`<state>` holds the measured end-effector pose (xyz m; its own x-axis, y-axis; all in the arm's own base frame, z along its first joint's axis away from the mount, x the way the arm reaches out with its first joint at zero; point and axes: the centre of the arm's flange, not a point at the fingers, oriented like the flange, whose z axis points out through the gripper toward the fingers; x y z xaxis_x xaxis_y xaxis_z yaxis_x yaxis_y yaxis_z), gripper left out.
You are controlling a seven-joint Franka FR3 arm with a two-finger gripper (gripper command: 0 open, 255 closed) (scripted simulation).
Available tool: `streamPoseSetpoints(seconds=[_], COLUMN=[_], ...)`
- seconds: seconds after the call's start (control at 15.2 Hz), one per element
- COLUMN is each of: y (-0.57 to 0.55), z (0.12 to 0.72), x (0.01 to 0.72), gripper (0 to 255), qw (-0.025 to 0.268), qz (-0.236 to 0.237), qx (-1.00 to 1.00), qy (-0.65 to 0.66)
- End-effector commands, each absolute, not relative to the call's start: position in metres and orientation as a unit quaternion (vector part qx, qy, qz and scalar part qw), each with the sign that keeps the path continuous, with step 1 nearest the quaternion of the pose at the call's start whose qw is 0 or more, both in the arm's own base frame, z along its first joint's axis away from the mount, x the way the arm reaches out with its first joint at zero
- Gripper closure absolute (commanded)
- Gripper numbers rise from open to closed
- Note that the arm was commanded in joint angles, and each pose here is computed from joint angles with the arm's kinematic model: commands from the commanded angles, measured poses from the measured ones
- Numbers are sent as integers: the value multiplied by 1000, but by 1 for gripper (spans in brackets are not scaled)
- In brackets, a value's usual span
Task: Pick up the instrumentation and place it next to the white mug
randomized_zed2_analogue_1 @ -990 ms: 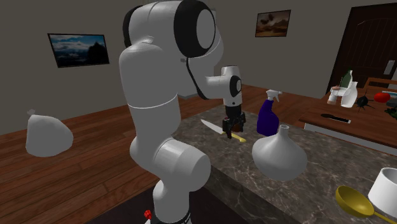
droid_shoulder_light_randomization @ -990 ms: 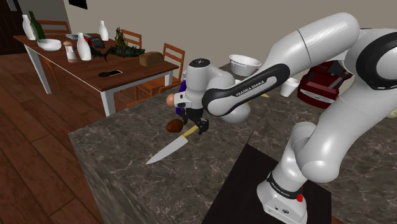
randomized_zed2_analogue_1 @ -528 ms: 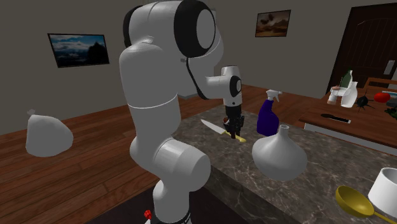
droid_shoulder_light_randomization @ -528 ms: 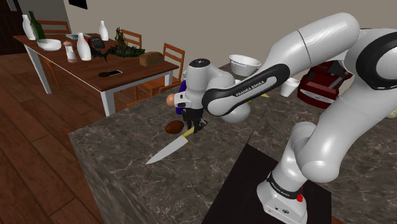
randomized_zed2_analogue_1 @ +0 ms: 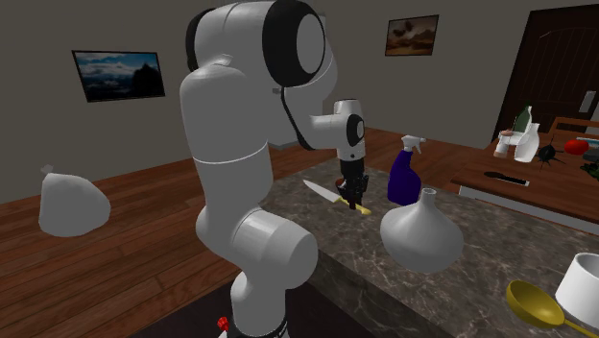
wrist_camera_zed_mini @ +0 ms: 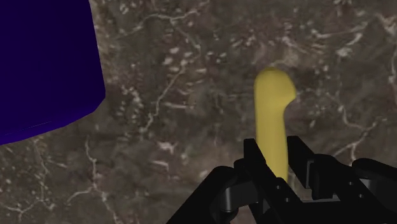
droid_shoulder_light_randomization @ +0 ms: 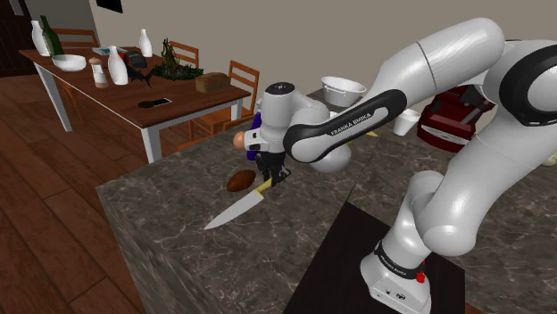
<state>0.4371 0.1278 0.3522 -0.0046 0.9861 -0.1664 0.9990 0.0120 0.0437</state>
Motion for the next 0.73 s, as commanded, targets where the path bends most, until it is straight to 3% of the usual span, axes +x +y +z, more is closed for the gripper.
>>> streamPoseSetpoints(seconds=[0.0,0.66], y=[128,128], z=[357,410], x=[437,437], gripper=[255,255], qw=[75,75], qz=[-43,-43], qx=[702,702], qy=[707,707])
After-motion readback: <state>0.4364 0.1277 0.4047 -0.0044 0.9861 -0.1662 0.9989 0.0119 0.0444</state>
